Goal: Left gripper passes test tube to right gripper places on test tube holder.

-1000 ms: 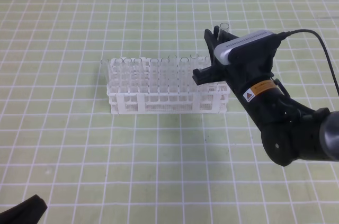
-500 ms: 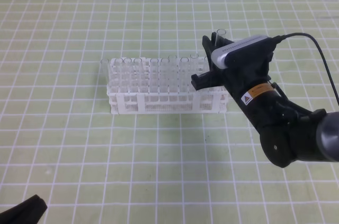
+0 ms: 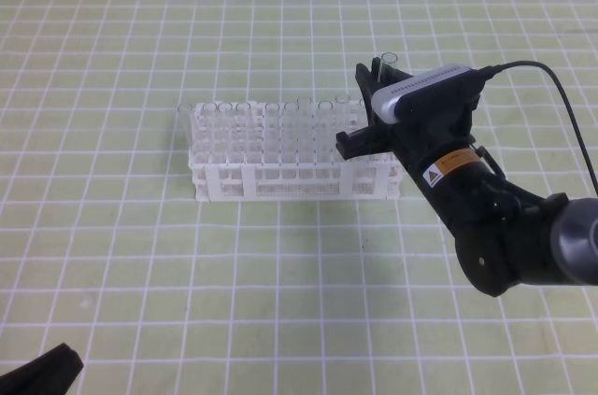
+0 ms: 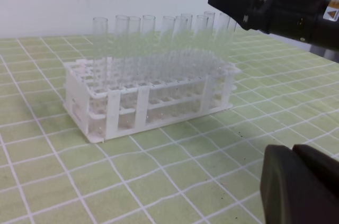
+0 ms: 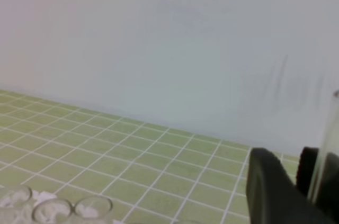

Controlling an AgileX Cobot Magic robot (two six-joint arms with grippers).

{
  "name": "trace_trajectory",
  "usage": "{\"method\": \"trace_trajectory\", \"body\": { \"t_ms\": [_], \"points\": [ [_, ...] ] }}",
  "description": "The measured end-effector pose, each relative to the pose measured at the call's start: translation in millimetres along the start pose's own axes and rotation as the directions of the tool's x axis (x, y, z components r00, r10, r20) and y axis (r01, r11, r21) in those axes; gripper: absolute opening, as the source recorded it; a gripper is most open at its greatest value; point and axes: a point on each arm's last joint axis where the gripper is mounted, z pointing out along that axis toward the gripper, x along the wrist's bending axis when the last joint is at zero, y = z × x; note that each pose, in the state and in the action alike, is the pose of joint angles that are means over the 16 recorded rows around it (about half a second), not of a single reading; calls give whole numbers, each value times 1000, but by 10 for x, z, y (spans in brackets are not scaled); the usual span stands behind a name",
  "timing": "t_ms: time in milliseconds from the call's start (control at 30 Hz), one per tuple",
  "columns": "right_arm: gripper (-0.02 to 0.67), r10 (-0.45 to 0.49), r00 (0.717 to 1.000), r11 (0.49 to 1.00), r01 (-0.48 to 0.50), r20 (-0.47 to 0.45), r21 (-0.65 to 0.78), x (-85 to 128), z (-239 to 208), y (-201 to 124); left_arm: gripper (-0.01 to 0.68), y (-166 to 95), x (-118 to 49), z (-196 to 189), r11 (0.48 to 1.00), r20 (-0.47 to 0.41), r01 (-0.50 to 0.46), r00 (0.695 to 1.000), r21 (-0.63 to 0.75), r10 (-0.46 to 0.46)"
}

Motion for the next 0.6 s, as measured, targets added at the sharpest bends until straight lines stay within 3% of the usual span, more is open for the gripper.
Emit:
{"method": "trace_trajectory", "body": {
  "t_ms": [600],
  "points": [
    [9, 1, 1000, 1000, -1, 11, 9, -23, -1, 19, 0, -10, 1, 0, 1000, 0, -1, 1000, 0, 1]
  ]
}}
